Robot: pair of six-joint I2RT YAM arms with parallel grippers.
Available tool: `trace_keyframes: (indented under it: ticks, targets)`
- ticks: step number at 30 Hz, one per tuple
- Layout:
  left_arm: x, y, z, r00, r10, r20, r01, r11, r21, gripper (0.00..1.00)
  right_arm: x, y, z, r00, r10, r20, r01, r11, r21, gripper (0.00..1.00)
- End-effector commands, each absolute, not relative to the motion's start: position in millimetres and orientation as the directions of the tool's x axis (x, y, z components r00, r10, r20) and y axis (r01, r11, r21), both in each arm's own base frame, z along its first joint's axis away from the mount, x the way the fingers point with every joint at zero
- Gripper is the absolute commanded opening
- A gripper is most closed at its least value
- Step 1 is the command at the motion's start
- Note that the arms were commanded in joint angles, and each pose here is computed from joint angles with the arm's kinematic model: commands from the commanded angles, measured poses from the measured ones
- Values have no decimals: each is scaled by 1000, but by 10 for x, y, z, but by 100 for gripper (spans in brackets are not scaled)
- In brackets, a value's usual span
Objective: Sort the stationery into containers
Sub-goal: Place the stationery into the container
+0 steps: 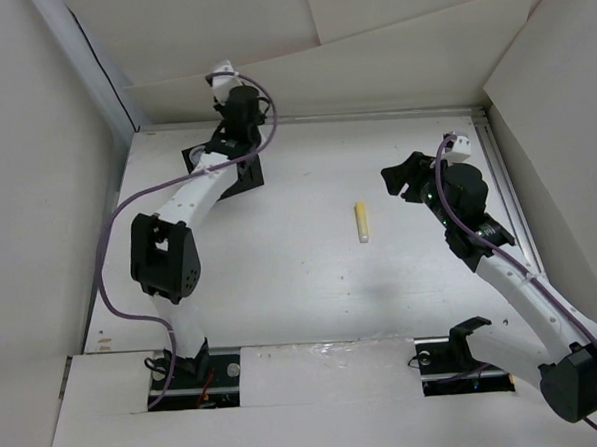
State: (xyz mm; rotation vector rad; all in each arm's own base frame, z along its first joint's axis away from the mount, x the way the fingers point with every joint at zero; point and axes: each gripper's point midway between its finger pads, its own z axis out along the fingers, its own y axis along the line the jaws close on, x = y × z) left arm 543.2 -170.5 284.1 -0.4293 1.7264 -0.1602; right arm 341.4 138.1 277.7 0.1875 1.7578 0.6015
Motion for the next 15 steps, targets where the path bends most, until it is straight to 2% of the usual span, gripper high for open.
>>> trace_keyframes:
  ticks: [1,8,15]
  targets:
    - [5599,-1276,3165,-29,-407,-913,-261,885,-386,11,3393,1418,3064,-221,452,-864,-233,836,497,65]
    - [5840,-677,2942,-7,-313,-950,-417,864,-282,11,3385,1436,3064,-226,450,-864,-242,833,498,65]
    - [5996,-601,2673,-47,-224,-974,-475,863,-176,11,3385,1436,3064,-226,450,-864,-242,833,498,65]
